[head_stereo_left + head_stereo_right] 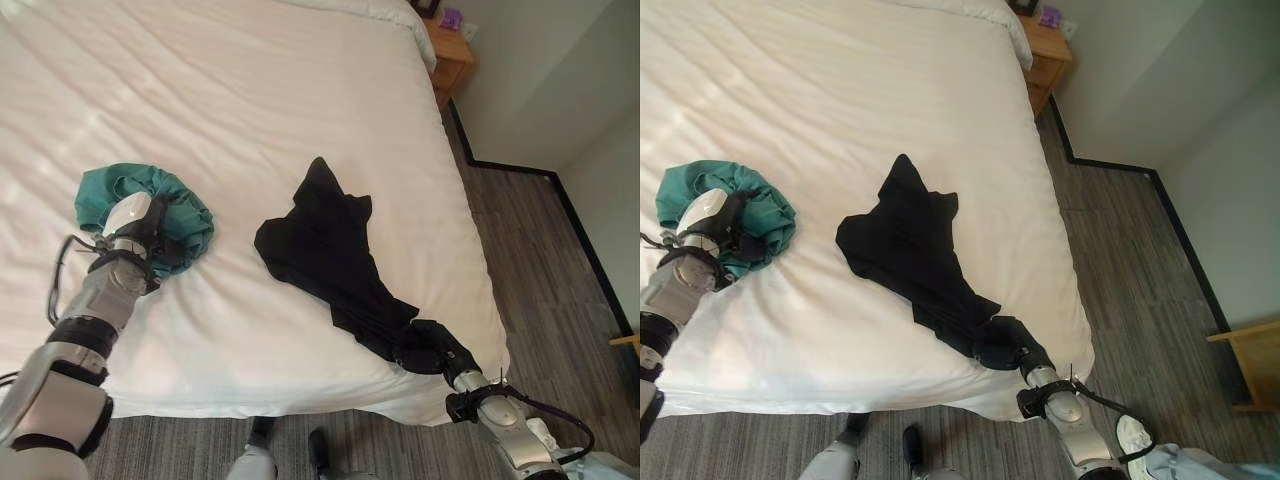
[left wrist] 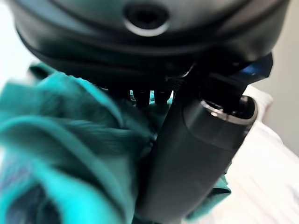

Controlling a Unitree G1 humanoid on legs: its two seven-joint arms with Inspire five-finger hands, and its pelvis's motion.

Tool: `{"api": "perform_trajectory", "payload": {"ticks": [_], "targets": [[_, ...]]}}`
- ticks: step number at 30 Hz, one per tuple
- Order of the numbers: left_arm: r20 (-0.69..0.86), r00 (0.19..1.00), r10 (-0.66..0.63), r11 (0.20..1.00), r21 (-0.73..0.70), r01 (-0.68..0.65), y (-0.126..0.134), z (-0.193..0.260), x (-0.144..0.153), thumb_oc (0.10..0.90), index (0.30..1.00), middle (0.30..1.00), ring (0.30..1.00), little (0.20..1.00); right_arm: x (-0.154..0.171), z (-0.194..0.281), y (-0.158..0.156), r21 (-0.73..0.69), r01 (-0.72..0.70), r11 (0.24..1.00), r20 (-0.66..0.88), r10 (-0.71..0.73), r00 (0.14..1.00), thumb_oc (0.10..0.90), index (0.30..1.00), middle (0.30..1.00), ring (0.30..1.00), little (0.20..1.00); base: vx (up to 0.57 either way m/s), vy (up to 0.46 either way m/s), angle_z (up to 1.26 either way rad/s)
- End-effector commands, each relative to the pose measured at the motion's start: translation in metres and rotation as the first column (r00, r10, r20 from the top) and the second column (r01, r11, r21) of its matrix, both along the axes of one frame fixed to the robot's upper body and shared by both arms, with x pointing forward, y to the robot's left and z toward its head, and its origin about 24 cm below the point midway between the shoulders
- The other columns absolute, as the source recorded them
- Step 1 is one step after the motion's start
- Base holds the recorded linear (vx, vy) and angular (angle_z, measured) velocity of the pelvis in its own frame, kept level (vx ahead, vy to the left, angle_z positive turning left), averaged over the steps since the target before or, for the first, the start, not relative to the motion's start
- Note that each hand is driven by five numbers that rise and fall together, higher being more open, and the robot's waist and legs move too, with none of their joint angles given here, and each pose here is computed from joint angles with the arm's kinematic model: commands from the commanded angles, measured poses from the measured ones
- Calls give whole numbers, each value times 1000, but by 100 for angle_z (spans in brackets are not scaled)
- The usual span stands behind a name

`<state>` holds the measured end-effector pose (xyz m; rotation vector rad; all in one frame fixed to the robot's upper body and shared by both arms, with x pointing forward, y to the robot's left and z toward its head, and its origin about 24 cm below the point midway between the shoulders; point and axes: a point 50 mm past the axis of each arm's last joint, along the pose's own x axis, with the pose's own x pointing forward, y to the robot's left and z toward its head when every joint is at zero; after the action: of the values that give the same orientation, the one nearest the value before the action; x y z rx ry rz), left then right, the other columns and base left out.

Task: Pick up bed clothes into laundry basket.

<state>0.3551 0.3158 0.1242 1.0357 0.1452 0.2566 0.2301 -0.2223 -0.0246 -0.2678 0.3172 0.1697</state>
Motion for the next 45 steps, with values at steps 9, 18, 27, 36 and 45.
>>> {"api": "perform_trajectory", "payload": {"ticks": [9, 18, 27, 36, 45], "targets": [[-5, 957, -292, 927, -247, 281, -68, -27, -4, 400, 300, 300, 300, 300, -18, -1, -14, -71, -25, 997, -44, 22, 999, 400, 300, 300, 300, 300, 29, 22, -3], [339, 929, -150, 839, -454, 301, -17, 23, -44, 400, 300, 300, 300, 300, -7, 33, -45, -89, 117, 989, 104, -108, 989, 400, 300, 300, 300, 300, -18, -47, 5], [611, 791, -32, 676, -570, 468, -28, 29, -102, 400, 300, 300, 300, 300, 4, 106, -68, -68, 281, 957, 447, -222, 866, 400, 300, 300, 300, 300, -70, -57, 28], [404, 904, 139, 369, -868, 331, -50, -59, -145, 400, 300, 300, 300, 300, 1, 110, -63, -13, 282, 959, 483, -241, 842, 400, 300, 300, 300, 300, -218, -102, 38], [533, 843, 74, 475, -762, 440, -55, -22, -129, 400, 300, 300, 300, 300, 18, 124, -57, 19, 243, 970, 525, -217, 823, 400, 300, 300, 300, 300, -268, 50, -62]]}}
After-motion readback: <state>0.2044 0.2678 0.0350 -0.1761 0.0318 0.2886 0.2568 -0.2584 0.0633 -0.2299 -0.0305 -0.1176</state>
